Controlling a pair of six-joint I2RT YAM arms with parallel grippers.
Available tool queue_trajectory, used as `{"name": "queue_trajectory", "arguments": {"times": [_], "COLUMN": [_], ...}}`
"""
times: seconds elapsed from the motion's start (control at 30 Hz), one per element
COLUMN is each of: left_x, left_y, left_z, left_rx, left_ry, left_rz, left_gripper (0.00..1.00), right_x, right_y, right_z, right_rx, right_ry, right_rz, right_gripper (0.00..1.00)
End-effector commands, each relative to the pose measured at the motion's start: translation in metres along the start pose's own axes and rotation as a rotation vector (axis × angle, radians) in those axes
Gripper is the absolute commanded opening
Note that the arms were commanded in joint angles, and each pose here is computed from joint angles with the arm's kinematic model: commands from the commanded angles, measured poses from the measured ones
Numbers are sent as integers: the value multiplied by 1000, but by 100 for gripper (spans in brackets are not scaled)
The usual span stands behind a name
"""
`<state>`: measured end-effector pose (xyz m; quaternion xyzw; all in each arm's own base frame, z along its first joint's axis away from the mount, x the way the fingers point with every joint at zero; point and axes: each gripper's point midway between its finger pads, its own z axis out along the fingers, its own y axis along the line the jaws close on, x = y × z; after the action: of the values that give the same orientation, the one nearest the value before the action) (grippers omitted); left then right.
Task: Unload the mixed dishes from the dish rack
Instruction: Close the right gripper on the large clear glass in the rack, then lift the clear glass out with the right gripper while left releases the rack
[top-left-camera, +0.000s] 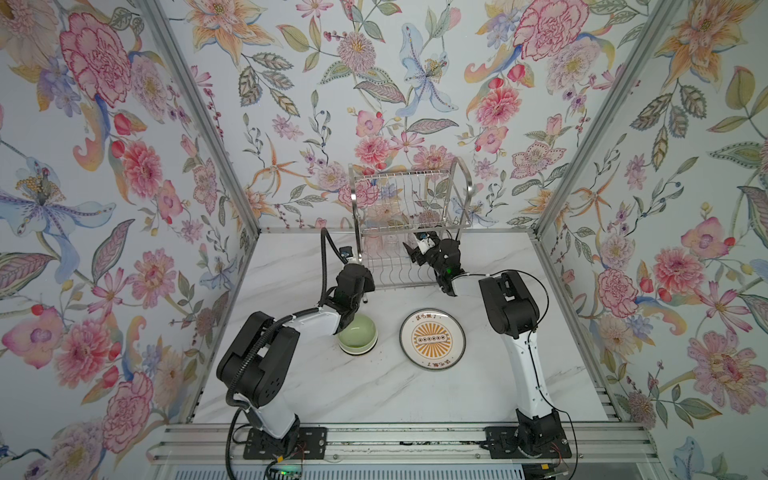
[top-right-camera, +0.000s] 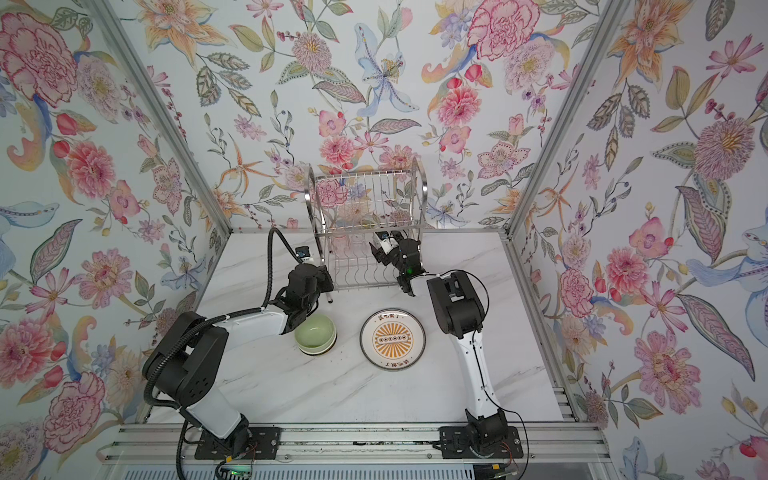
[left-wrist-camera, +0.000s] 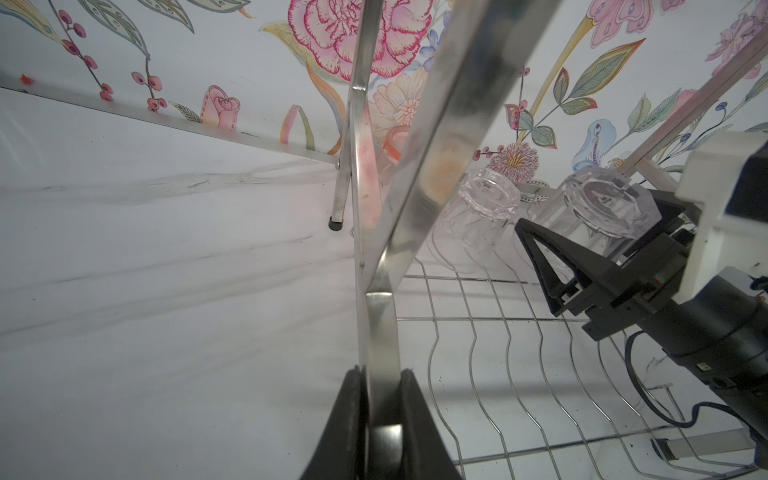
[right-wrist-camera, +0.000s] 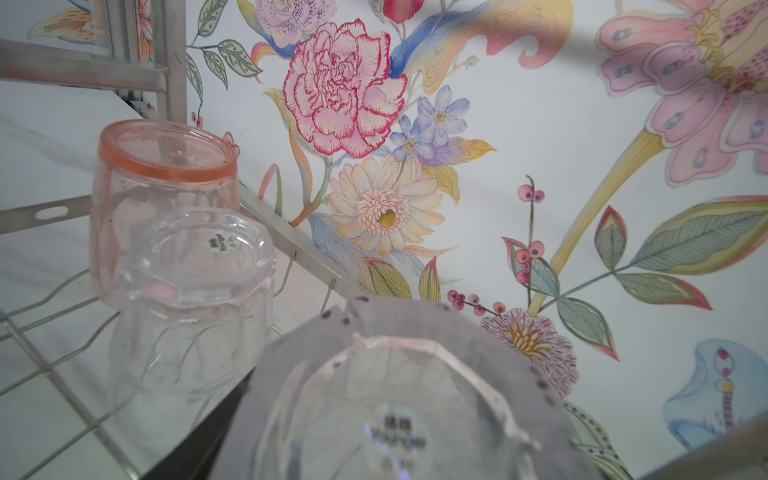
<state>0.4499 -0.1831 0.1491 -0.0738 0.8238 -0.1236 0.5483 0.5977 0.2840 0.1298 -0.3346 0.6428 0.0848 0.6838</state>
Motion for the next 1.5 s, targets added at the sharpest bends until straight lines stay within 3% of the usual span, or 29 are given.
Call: {"name": "queue_trajectory", "arguments": {"times": [0.0, 0.13, 0.27, 0.67, 1.23, 1.47], "left_x": [15, 12, 8, -6, -26, -15], "left_y": [7, 4, 5, 15, 37, 41], "left_z": [8, 7, 7, 6, -8, -8], "left_rx": [-16, -4, -15, -62, -115, -111], "left_ry": [46, 44, 38, 21, 8, 27], "left_rz": [-39, -40, -25, 38, 138, 167], "left_gripper": [0, 0, 0, 0, 0, 0], "right_x": [-45, -55, -64, -104, -126, -127], "right_y": [-5, 4, 11, 26, 69, 68], "right_z": [-13, -29, -41, -89, -160, -190], "right_rx": [-1, -21, -35, -114, -206, -189], "right_ry": [-113, -170, -197, -262, -286, -264], "right_rz": [-10, -5, -4, 24, 134, 221], "right_gripper": [19, 15, 0, 0, 0, 0]}}
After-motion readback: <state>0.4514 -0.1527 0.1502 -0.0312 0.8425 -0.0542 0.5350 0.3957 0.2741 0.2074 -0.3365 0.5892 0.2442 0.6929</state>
